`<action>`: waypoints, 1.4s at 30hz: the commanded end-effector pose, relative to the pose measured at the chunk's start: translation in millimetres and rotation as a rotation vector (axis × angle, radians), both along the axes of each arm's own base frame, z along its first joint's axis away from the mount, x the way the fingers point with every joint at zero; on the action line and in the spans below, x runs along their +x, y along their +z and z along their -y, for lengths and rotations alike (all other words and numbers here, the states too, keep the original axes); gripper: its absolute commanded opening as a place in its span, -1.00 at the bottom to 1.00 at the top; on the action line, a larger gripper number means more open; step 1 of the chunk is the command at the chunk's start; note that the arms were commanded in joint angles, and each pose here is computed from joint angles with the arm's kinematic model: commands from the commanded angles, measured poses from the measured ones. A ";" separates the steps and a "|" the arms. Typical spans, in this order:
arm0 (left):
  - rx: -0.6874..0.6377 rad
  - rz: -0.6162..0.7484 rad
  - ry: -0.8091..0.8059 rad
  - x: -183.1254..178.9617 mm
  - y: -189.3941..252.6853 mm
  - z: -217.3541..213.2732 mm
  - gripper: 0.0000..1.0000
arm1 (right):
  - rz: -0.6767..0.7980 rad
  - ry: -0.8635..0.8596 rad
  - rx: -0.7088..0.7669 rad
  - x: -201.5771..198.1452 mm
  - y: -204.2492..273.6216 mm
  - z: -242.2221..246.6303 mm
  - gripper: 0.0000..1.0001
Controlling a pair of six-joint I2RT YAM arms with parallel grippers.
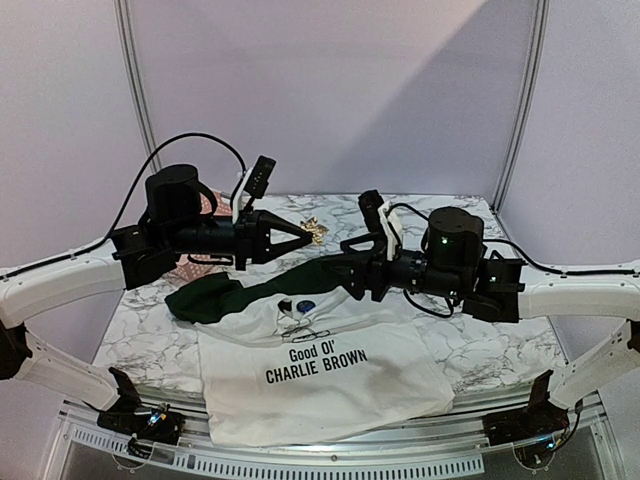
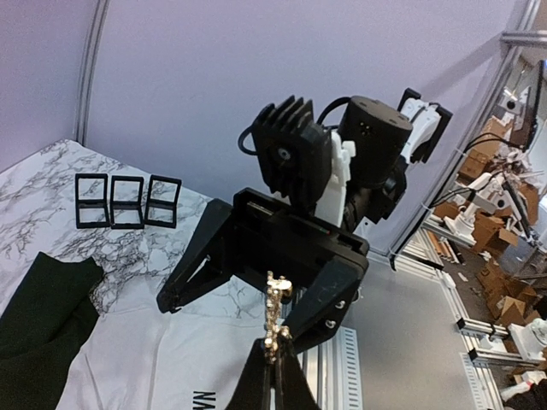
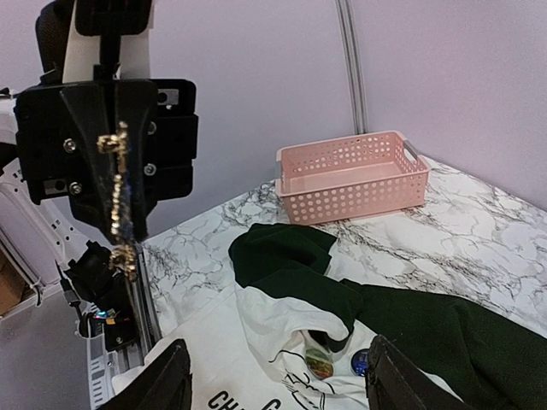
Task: Remove the brooch from the garment
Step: Close the brooch securely.
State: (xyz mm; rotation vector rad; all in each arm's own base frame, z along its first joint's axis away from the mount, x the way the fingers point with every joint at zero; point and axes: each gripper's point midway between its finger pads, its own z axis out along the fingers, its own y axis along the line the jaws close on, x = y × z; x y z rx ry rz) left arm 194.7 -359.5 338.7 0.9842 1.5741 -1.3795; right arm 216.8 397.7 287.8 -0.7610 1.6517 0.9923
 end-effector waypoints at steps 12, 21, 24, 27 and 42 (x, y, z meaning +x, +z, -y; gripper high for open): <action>0.013 0.000 -0.024 -4.4 -2.8 4.3 -1.00 | 0.039 0.048 0.025 -5.9 17.1 -12.2 0.38; 0.008 0.003 -0.028 -5.8 -0.6 3.6 -1.00 | 0.035 0.025 0.034 -0.7 18.2 -13.1 0.38; 0.010 0.001 -0.030 -5.9 -1.1 4.2 -1.00 | 0.035 0.028 0.044 -1.2 20.9 -14.1 0.38; 0.012 0.001 -0.031 -6.1 -1.3 4.4 -1.00 | 0.039 0.032 0.047 -1.3 22.7 -15.3 0.38; 0.026 -0.004 -0.018 -3.5 -4.2 4.5 -1.00 | 0.038 0.078 0.087 -12.7 36.5 -11.4 0.10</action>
